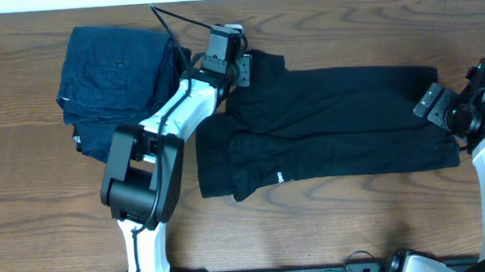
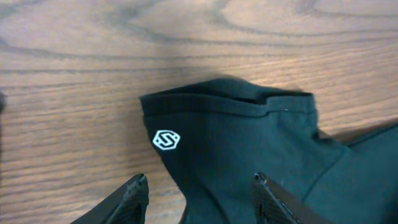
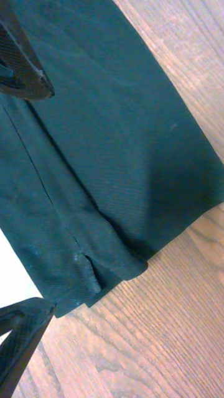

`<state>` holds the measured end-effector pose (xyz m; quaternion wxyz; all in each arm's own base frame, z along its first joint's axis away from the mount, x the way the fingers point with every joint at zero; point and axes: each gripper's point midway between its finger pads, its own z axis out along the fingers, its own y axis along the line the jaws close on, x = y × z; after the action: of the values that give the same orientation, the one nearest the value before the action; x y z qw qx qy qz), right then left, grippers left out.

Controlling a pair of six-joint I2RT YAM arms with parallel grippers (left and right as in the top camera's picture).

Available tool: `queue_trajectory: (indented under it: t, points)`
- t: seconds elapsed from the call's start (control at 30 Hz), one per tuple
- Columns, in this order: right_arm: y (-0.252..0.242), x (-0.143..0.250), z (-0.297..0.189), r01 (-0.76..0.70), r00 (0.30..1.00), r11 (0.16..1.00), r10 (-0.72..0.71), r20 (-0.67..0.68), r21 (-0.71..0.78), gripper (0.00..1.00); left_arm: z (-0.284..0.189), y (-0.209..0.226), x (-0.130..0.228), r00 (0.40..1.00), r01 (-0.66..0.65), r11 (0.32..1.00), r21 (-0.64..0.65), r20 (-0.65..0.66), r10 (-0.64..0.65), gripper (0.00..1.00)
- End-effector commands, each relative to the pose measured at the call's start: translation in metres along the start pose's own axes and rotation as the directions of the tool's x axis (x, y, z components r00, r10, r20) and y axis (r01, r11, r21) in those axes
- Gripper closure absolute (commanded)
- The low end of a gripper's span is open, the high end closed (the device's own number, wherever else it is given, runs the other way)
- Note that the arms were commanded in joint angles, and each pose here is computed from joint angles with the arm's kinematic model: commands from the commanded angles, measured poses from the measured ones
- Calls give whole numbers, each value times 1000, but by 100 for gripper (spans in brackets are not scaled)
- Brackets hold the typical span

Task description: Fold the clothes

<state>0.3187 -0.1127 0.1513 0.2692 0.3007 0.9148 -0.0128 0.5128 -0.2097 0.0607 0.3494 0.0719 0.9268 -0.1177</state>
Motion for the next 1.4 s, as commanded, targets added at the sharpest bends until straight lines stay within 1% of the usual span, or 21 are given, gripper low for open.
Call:
queue_trajectory:
  t: [0.0,0.5,0.63,0.77,0.87,0.97,1.03,1.13,1.17,1.2,1.27,1.37]
  points:
    - [-1,1,2,6,1000,1000,-6,-8,5,1,19,7,13,1000,-1,1000,-21,-17,0,45]
    - [-2,2,2,6,1000,1000,-6,-8,5,1,49,13,36,999,3,1000,-29,-44,-4,45]
    - [-2,2,2,6,1000,1000,-6,-9,5,1,49,12,33,999,3,1000,-24,-33,-4,55]
    - [2,-8,2,5,999,1000,-5,33,-8,1,49,11,29,1000,3,1000,-20,-14,-4,61]
    - [1,-8,2,5,1000,1000,-5,29,-7,1,48,10,25,1000,3,1000,-16,-2,-3,64]
    - [1,-8,2,5,1000,1000,-5,30,-7,1,48,9,21,1000,3,1000,-12,13,-3,74]
    - [6,-11,2,6,999,999,-4,43,-33,1,48,7,19,1000,3,1000,-2,24,-3,79]
    - [17,-25,0,11,995,996,-2,95,-87,1,48,5,19,1000,11,1000,9,22,-11,81]
    - [22,-22,0,14,997,993,-4,82,-116,1,48,5,19,1000,11,1000,9,21,-11,81]
    - [26,-19,-1,16,998,990,-6,68,-139,1,48,5,19,1000,11,1000,9,21,-11,86]
    - [28,-20,-1,37,997,988,-26,75,-147,1,48,6,19,1000,11,1000,9,22,-11,88]
    - [28,-24,4,94,993,985,-82,89,-143,13,48,5,18,1000,11,1000,9,24,-11,91]
